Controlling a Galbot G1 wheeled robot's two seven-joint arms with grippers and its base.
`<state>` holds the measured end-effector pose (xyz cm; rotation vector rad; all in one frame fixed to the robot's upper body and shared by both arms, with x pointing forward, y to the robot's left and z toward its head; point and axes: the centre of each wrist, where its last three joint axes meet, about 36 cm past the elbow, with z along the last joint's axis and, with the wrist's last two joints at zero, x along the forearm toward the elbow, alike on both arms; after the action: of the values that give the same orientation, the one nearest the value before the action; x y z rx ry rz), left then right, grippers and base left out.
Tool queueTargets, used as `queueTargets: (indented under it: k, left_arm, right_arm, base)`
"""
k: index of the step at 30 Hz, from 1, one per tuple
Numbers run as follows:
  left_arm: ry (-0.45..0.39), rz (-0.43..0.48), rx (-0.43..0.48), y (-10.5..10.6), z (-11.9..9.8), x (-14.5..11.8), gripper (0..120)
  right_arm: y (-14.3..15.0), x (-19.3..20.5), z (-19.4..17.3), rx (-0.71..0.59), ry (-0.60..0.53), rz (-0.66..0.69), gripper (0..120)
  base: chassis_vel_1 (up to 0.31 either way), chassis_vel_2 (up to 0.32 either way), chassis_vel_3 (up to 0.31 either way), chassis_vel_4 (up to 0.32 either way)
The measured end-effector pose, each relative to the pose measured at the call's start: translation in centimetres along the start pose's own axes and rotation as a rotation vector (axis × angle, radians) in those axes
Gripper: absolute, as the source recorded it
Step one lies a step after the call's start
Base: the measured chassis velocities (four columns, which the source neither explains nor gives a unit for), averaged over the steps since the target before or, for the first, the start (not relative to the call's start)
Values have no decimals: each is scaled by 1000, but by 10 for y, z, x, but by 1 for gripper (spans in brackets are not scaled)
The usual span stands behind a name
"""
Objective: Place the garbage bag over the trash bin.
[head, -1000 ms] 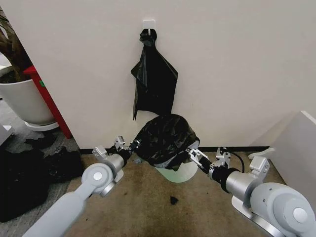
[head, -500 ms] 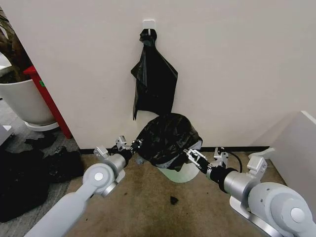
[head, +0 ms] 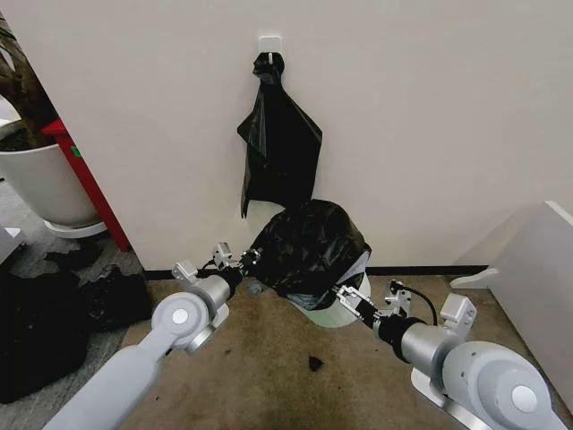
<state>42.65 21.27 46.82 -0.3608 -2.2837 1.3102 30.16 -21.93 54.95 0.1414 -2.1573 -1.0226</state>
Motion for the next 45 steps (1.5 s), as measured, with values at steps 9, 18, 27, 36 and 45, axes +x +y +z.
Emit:
queueTargets:
  k: [9, 18, 27, 36, 45]
  left_arm:
    - [-2, 7, 17, -3, -6, 2, 4]
    - [-2, 1, 37, -5, -11, 3, 4]
    - [-7, -4, 13, -7, -17, 2, 4]
    - [-15, -8, -67, 2, -15, 0, 4]
    - [-41, 57, -252, 24, -19, 0, 4]
  right_arm:
    - [-31, -24, 3, 7, -12, 84, 100]
    - [-71, -42, 4, 43, -51, 57, 100]
    - [-74, -28, 15, 119, -114, -39, 100]
    - [-34, 14, 31, 116, -93, -96, 100]
    - [-37, 35, 18, 122, -132, -111, 100]
  base:
    - [0, 0, 0, 0]
    - [0, 0, 0, 0]
    - [0, 0, 0, 0]
    - [0, 0, 0, 0]
    - [0, 0, 0, 0]
